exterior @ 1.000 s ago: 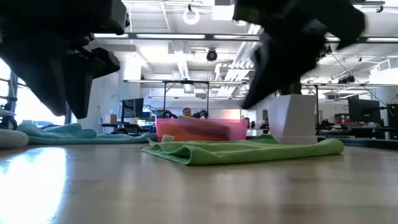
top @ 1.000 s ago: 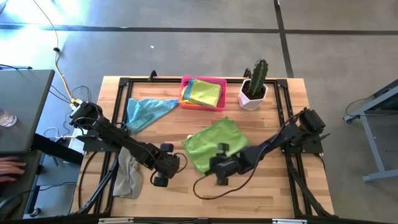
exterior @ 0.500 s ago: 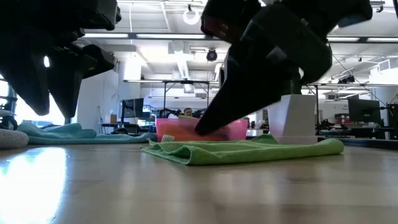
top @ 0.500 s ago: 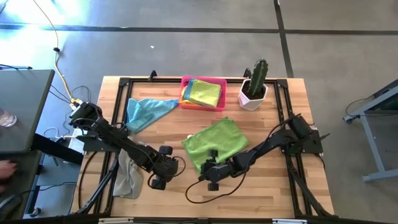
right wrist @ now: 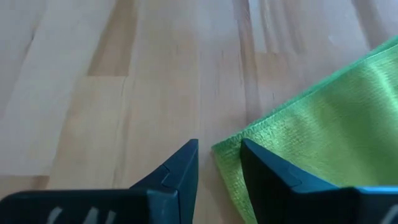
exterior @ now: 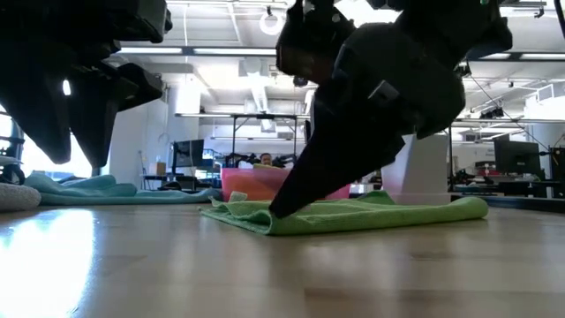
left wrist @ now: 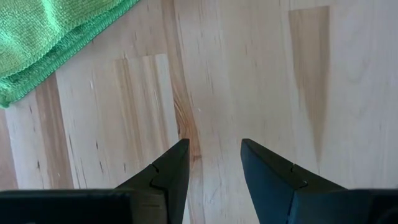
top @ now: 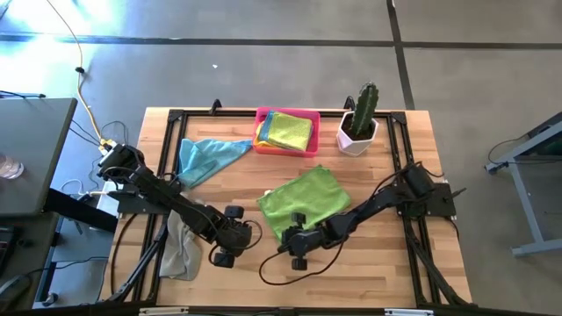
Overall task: Fold microfiber towels
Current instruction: Fold the green microfiber cloth on the table
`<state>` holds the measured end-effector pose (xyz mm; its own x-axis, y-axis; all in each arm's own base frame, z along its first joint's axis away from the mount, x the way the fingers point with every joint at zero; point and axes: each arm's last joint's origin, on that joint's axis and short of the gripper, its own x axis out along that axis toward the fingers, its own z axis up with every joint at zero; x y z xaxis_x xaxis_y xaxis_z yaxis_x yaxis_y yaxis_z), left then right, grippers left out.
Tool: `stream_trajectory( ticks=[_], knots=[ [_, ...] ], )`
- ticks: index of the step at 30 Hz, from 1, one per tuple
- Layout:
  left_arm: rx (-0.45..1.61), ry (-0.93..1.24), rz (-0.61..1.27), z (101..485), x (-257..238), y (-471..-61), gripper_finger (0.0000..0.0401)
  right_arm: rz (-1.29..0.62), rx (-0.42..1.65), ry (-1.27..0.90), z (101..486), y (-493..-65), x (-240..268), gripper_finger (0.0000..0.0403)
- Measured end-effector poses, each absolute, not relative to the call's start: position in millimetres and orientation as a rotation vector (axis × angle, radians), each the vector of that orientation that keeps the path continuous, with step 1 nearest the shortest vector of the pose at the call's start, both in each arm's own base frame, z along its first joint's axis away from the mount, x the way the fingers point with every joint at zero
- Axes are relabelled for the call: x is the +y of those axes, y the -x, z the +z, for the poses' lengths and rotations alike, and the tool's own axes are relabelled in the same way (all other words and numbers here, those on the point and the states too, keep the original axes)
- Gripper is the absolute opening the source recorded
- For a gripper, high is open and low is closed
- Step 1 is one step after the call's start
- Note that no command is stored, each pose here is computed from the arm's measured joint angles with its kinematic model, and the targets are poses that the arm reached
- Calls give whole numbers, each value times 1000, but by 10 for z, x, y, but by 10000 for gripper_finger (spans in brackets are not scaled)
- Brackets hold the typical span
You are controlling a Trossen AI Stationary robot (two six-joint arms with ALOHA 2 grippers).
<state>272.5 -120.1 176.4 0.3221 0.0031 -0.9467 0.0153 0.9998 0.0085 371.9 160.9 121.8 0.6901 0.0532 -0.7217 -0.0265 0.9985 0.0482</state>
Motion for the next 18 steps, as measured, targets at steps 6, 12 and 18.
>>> stream_trajectory(
  ticks=[6, 12, 18],
  knots=[
    [1241, -17, -9, 1765, -1202, -2726, 136, 29, 830, -37, 1091, -3736, 1608, 141],
    [1241, -16, -9, 1765, -1202, -2726, 136, -5, 822, -15, 1067, -3740, 1602, 146],
    [1240, -16, -9, 1765, -1203, -2727, 136, -29, 828, -3, 1057, -3733, 1590, 91]
  ],
)
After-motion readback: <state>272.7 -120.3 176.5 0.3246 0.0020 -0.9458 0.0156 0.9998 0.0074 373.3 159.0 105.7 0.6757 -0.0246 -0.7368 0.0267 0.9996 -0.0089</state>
